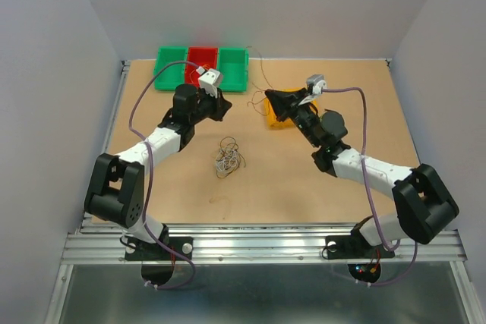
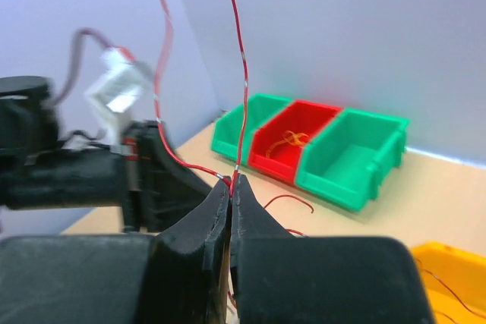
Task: Untangle the cables
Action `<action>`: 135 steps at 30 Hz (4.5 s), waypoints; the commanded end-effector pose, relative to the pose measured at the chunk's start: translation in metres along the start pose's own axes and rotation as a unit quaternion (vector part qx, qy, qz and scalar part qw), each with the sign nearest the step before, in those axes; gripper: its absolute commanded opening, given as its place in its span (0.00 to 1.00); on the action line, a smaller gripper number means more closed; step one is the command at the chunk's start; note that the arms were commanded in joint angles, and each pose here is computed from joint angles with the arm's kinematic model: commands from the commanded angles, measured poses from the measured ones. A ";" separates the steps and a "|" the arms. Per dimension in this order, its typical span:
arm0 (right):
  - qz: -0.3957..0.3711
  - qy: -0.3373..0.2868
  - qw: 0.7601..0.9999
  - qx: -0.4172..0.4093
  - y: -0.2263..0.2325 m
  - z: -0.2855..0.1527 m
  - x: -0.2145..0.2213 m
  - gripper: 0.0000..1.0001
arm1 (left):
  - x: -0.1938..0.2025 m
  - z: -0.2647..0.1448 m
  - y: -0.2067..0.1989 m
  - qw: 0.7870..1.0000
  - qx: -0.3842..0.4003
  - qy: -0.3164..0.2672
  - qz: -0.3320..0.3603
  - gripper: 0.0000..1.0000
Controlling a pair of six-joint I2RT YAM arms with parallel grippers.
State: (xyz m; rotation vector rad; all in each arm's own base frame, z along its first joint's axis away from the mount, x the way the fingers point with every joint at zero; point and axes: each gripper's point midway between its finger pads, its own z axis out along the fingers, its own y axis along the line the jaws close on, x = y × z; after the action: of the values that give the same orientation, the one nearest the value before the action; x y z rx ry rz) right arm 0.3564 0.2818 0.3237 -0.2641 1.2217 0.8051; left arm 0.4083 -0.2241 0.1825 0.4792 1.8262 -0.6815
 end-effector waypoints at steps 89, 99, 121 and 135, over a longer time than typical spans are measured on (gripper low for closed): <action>0.023 -0.202 0.974 0.100 -0.052 -0.056 -0.083 0.01 | 0.041 0.054 -0.045 0.989 0.064 0.111 0.077 0.07; 0.004 -0.128 0.987 0.094 -0.056 -0.025 -0.051 0.01 | 0.002 0.047 -0.017 0.996 0.002 0.048 0.081 0.70; -0.051 0.012 0.997 -0.052 -0.024 -0.001 0.030 0.01 | -0.056 -0.013 -0.009 0.993 0.104 -0.045 0.035 0.78; -0.031 0.005 0.981 -0.189 0.030 -0.016 0.014 0.01 | -0.024 0.029 0.027 0.999 0.003 0.010 0.037 0.65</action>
State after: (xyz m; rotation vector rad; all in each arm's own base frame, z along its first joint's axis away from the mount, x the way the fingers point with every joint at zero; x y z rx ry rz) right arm 0.3483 0.3025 0.2586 -0.5695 1.2443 0.9516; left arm 0.4344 -0.2295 0.1666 0.5722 1.8857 -0.7169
